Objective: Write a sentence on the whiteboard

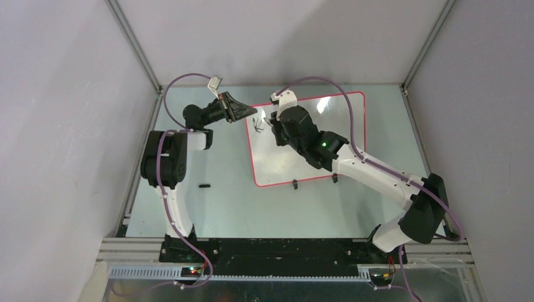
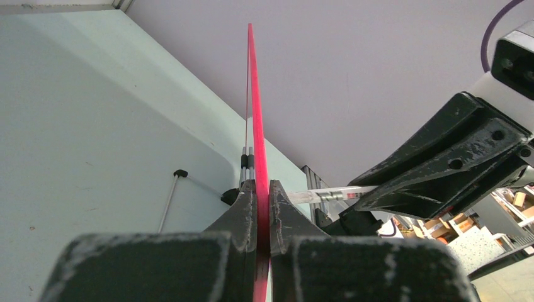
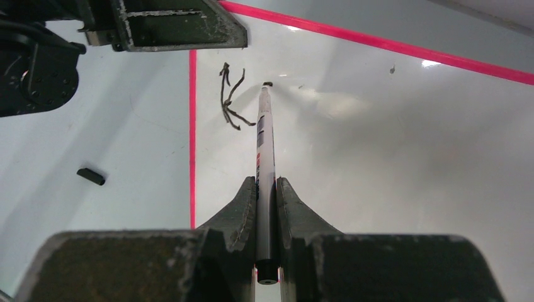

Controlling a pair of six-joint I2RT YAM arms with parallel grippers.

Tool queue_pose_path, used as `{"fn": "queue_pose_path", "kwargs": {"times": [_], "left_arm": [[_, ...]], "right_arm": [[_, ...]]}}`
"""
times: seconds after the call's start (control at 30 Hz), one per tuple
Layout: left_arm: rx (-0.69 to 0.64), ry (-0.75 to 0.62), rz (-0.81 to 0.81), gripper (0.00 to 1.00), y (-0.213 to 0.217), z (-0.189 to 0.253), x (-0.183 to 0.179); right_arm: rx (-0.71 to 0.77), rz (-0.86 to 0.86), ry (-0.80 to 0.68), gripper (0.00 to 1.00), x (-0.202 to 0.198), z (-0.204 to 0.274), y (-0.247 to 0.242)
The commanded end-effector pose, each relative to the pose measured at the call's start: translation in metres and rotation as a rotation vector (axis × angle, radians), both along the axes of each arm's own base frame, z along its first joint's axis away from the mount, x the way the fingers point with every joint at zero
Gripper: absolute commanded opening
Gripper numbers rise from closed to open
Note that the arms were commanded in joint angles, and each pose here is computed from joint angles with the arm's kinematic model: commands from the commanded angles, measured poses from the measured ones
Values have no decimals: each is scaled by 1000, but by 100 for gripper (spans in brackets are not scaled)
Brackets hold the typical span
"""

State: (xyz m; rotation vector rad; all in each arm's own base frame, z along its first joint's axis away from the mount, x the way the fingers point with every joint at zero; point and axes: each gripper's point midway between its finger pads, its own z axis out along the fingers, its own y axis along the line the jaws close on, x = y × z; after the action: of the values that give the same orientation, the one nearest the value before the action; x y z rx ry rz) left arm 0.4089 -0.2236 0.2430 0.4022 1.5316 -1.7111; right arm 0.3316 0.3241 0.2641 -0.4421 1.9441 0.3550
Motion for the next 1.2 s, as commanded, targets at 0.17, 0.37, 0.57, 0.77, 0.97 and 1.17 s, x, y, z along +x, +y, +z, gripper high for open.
{"fn": "queue_pose_path", "kwargs": {"times": [0.17, 0.37, 0.57, 0.77, 0.97, 1.17], "left_arm": [[-4, -147, -46, 0, -10, 32, -21], [-4, -149, -46, 0, -10, 32, -21], [-4, -148, -48, 0, -10, 32, -21], [-4, -146, -47, 0, -10, 31, -21], [-5, -147, -46, 0, -10, 32, -20], [-5, -147, -46, 0, -10, 32, -20]], "right_arm": [[56, 37, -80, 0, -13, 33, 0], [37, 29, -70, 0, -10, 25, 0], [27, 24, -56, 0, -7, 18, 1], [22, 23, -39, 0, -3, 10, 2], [8, 16, -29, 0, 0, 3, 2], [4, 4, -29, 0, 3, 2, -1]]}}
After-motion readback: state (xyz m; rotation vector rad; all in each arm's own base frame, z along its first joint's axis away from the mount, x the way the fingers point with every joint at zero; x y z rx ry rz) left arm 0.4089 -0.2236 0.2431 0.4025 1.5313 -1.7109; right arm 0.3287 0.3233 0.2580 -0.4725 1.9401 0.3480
